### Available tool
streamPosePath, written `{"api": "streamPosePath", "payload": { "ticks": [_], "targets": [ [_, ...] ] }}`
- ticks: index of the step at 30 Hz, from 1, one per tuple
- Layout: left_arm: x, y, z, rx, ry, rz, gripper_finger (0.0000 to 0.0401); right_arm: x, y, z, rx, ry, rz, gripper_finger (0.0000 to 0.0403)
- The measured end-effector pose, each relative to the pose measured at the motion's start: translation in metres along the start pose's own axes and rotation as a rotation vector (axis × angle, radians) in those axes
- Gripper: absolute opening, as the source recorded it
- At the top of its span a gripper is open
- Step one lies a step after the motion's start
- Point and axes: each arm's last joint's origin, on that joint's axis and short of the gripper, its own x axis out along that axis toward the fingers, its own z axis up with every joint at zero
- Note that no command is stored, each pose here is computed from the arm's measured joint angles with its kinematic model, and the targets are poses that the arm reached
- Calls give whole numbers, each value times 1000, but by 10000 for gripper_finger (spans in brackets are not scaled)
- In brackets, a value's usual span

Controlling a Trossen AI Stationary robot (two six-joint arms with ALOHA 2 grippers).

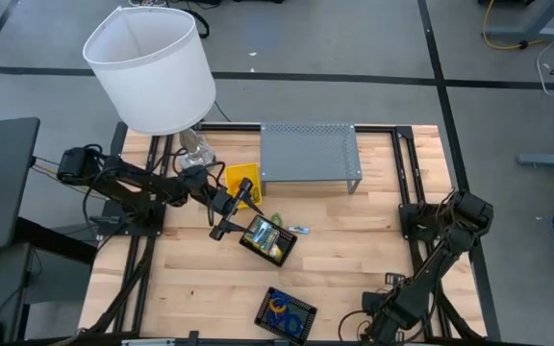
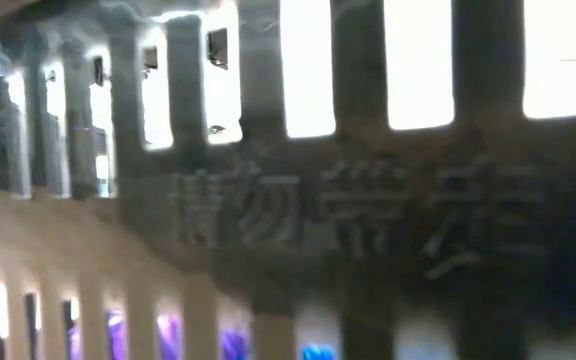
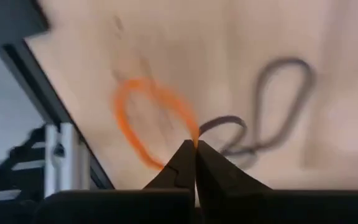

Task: Pick & Place Office Desk Supplies
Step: Put the orange rubber band into the yellow bin

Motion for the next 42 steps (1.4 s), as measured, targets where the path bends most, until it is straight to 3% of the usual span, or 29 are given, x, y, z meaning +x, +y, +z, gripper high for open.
{"api": "streamPosePath", "payload": {
  "ticks": [9, 20, 25, 35, 42],
  "targets": [
    [0, 0, -1, -3, 7, -1, 260, -29, -3, 18, -39, -156, -102, 1],
    [0, 0, -1, -5, 7, -1, 260, -53, -50, 86, -77, -388, -305, 6],
    [0, 0, -2, -11, 18, -3, 260, -62, -70, 114, -106, -404, -273, 50],
    [0, -1, -5, -26, 43, -8, 260, -71, -85, 139, -212, -453, -232, 191],
    [0, -1, -5, -21, 45, -8, 260, -73, -85, 143, -220, -513, -263, 201]
  ]
}}
